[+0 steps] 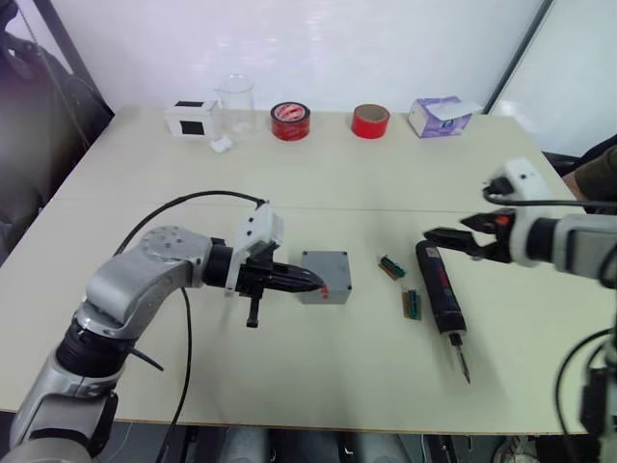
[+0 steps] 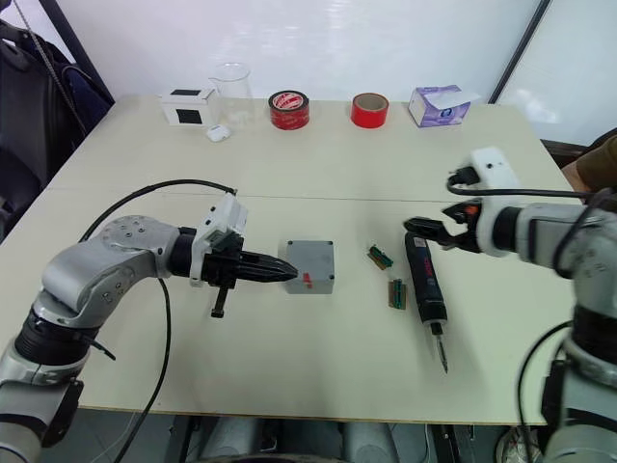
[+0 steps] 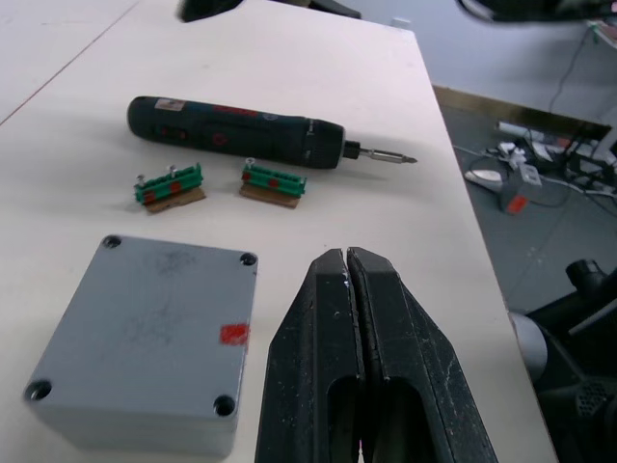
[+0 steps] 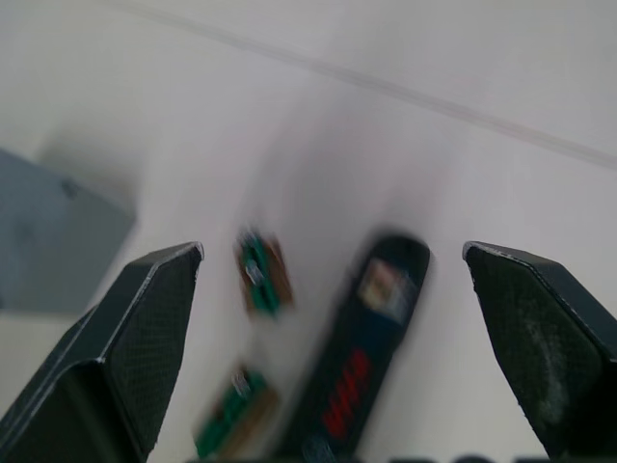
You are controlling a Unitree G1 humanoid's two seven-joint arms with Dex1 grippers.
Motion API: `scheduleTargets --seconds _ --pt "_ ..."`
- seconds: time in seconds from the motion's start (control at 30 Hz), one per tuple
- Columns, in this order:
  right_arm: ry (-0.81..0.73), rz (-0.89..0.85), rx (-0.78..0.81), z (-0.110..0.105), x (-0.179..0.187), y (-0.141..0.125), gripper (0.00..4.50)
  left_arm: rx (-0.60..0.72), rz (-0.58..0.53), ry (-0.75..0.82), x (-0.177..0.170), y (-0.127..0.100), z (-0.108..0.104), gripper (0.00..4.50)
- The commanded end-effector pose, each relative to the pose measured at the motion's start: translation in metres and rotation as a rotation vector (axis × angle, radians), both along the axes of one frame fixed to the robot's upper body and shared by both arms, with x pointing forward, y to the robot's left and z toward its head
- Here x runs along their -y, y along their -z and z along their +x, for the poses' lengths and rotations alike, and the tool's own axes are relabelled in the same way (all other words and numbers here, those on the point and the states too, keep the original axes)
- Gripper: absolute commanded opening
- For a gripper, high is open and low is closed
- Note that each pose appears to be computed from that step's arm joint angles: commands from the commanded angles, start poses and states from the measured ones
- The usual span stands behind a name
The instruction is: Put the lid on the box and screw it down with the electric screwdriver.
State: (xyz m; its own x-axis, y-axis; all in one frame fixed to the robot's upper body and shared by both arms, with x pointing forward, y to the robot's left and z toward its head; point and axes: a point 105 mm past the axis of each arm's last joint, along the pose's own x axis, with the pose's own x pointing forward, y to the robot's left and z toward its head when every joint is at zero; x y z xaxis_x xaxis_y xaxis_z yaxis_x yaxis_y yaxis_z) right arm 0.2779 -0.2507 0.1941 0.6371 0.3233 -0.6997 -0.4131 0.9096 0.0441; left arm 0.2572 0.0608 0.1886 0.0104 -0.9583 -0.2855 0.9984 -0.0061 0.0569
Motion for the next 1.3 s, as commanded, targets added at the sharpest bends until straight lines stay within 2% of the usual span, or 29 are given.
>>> scheduleTargets --seconds 0.03,0.17,0.5,0.83,1.23,1.3 --pt "-0.039 -0.025 -0.151 -0.021 0.004 0.012 4.46 0.053 -0.009 0.077 0.012 -0.005 -0.007 0.0" --pt "-0.057 0.014 -0.243 -0.028 0.0 0.024 4.46 0.061 0.005 0.086 0.013 0.0 -0.008 0.0" --pt "-0.048 0.074 -0.312 -0.013 -0.014 0.037 4.46 0.052 0.006 0.047 0.01 0.001 -0.009 0.0" --pt "0.035 0.0 -0.376 0.002 -0.01 0.067 4.46 0.041 0.0 -0.016 0.004 0.002 -0.01 0.0" --pt "0.071 -0.108 -0.446 0.0 0.003 0.091 4.46 0.041 -0.018 -0.064 0.006 0.003 -0.014 0.0" --pt "0.054 -0.145 -0.456 -0.003 0.004 0.095 4.04 0.042 -0.02 -0.067 0.007 0.003 -0.015 0.0"
